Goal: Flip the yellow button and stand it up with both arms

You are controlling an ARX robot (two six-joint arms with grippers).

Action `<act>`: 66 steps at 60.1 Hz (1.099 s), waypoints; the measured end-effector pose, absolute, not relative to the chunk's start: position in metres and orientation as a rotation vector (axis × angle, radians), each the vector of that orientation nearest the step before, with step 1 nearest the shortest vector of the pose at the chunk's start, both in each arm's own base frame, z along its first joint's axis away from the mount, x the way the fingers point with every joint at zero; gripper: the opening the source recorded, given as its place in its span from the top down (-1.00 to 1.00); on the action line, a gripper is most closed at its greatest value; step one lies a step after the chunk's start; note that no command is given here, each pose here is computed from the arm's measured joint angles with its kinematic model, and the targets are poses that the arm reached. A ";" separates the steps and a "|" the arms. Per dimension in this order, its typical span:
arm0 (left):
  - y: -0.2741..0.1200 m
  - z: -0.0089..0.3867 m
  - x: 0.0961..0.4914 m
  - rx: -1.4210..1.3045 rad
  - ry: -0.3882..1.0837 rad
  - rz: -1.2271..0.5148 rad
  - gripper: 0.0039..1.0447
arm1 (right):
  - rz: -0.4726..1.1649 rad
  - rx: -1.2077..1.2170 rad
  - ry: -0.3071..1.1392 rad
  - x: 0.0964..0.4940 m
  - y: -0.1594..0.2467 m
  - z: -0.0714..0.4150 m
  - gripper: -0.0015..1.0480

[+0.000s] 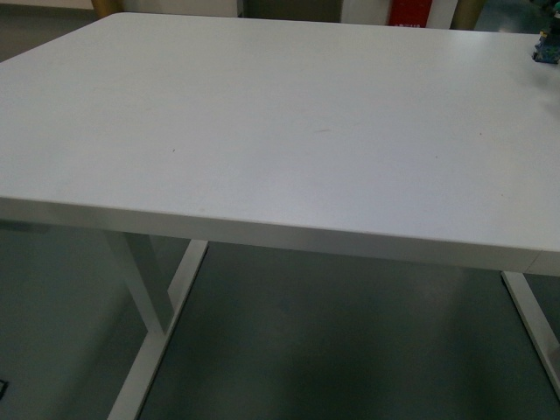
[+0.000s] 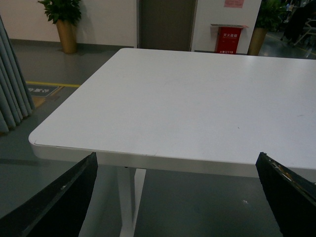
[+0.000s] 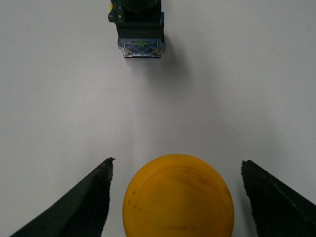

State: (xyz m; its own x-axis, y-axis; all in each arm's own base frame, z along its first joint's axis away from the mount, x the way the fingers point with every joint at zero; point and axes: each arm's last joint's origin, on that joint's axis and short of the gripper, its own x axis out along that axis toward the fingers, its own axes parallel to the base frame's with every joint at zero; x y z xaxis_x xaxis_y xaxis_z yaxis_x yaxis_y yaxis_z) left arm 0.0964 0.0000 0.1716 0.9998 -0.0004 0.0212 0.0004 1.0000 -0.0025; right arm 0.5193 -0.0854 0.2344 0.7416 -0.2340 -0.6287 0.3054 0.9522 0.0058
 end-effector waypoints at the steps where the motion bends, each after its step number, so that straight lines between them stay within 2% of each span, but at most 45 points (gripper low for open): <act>1: 0.000 0.172 0.096 -0.002 -0.021 0.000 -0.89 | -0.296 0.111 0.671 0.519 -0.085 0.234 -0.53; 5: 0.000 0.172 0.096 -0.002 -0.021 0.000 -0.89 | -0.298 0.112 0.664 0.520 -0.086 0.235 -0.77; 9: 0.000 0.172 0.096 -0.002 -0.021 0.000 -0.89 | -0.298 0.113 0.661 0.520 -0.087 0.235 -0.90; 15: 0.000 0.172 0.096 -0.002 -0.021 0.000 -0.89 | -0.298 0.113 0.657 0.520 -0.087 0.236 -0.85; 49: 0.000 0.172 0.096 -0.002 -0.021 0.000 -0.89 | -0.244 0.132 0.658 0.515 -0.087 0.241 -0.87; 58: 0.000 0.172 0.096 -0.002 -0.021 0.000 -0.89 | -0.154 0.157 0.624 0.498 -0.086 0.257 -0.87; 66: 0.000 0.172 0.096 -0.002 -0.021 0.000 -0.89 | -0.064 0.178 0.556 0.466 -0.089 0.287 -0.87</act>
State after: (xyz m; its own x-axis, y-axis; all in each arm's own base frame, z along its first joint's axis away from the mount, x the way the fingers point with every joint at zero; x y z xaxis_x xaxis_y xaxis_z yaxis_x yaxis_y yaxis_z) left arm 0.0964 0.0000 0.1716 0.9998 -0.0004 0.0212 0.0004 1.0000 -0.0025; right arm 0.4663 -0.0887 0.2873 0.8480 -0.0129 -0.5298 0.1087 0.9827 0.1502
